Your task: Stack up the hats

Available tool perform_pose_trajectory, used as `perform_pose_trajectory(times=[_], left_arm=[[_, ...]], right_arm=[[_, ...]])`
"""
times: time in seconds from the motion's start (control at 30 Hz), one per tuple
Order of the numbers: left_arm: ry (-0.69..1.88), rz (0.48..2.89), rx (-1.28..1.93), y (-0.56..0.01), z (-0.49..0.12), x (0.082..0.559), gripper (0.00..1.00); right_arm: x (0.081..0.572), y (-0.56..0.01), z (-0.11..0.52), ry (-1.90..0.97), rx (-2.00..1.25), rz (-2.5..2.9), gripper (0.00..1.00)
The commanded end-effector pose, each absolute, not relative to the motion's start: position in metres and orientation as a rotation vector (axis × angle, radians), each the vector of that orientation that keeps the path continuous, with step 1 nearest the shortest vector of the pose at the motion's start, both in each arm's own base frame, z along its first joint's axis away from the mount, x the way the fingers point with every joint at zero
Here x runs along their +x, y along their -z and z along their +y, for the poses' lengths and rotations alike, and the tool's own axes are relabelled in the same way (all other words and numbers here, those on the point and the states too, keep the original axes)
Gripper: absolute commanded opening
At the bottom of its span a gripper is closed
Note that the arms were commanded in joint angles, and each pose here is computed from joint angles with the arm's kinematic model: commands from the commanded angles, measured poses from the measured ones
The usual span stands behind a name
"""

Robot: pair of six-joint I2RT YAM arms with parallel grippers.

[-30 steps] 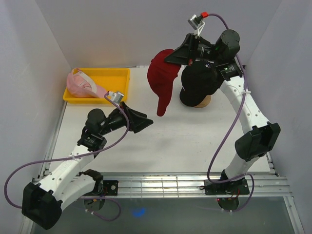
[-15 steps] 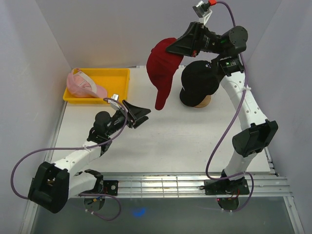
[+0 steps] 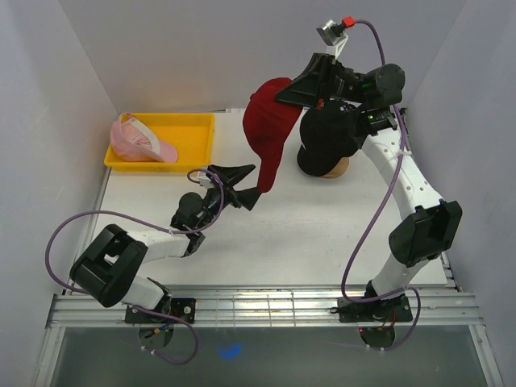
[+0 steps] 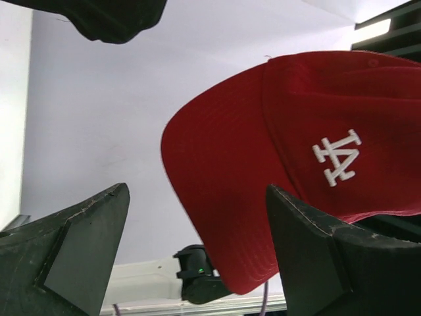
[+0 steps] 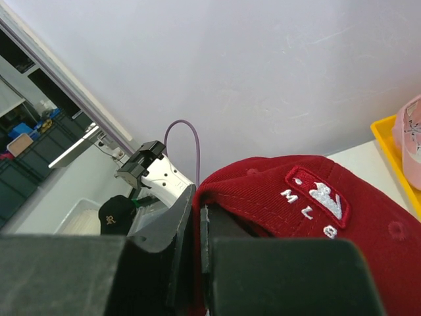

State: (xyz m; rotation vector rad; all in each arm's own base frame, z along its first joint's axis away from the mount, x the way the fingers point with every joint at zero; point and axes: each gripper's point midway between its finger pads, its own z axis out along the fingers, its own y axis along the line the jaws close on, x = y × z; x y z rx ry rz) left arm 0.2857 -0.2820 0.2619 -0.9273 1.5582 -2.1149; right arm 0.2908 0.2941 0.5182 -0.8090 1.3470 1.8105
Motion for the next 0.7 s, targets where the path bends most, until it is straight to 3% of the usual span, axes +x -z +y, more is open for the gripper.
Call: perform_pose_trajectory(times=[0.0,0.37,0.67], left_arm=[[2.248,1.352,-0.96,-0.306,-0.275,0.29,0.94],[2.297,1.295,-1.005,-0.318,-0.281,0.299,0.93],[2.276,1.34,-1.061,-0.299,-0.274,0.286,0.94]], right_arm=[[0.267,-0.545,0.285,-1.719,-0.881,1.196,0.08],[0.251,-0.523,0.291,-1.734,-0.906,1.16,0.08],[0.267,-0.529,0.297,-1.716,-0.913,1.179,0.08]])
